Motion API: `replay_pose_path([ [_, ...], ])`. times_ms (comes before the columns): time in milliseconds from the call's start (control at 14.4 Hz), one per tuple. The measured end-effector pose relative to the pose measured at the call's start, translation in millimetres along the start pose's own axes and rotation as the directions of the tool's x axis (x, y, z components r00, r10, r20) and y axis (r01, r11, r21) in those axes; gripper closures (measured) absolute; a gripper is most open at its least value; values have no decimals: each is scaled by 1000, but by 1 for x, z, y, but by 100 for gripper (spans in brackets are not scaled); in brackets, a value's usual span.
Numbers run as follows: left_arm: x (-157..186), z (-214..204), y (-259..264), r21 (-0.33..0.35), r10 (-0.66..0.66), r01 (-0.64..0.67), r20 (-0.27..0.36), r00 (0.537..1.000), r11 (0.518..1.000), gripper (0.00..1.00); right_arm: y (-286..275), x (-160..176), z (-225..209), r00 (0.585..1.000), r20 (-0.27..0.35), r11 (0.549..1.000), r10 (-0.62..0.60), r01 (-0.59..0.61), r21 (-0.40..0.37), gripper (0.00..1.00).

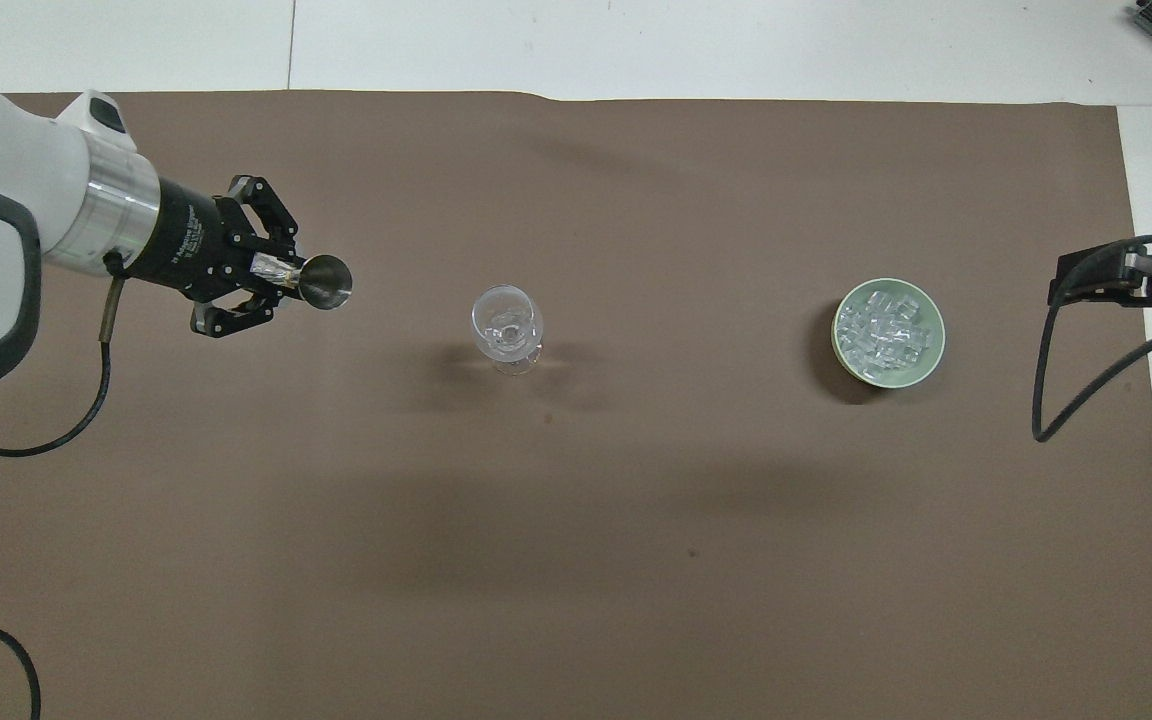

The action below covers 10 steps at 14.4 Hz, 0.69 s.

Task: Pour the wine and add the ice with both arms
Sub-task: 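Turn the bottle upright and carry it back with the left gripper, then lower the bottle with the left gripper while the right gripper reaches the tin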

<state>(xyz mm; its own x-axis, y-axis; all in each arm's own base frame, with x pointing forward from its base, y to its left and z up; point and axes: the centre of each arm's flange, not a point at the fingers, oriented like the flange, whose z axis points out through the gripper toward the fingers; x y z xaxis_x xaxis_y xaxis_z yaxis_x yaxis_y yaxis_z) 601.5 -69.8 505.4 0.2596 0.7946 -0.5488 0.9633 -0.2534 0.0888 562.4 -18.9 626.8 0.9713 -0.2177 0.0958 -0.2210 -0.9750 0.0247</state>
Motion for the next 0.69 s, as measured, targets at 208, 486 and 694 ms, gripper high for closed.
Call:
replay_pose_path([
  [208,47,0,-19,-7,-39,40,107,993,999,75,0,1,0,1000,-4,1000,0,0,1,0],
  [486,88,16,-38,-19,-122,129,216,969,991,75,0,1,0,1000,-7,1000,0,0,1,0],
  [694,115,27,-45,-17,-184,195,269,945,981,75,0,1,1,1000,-6,1000,0,0,1,0],
])
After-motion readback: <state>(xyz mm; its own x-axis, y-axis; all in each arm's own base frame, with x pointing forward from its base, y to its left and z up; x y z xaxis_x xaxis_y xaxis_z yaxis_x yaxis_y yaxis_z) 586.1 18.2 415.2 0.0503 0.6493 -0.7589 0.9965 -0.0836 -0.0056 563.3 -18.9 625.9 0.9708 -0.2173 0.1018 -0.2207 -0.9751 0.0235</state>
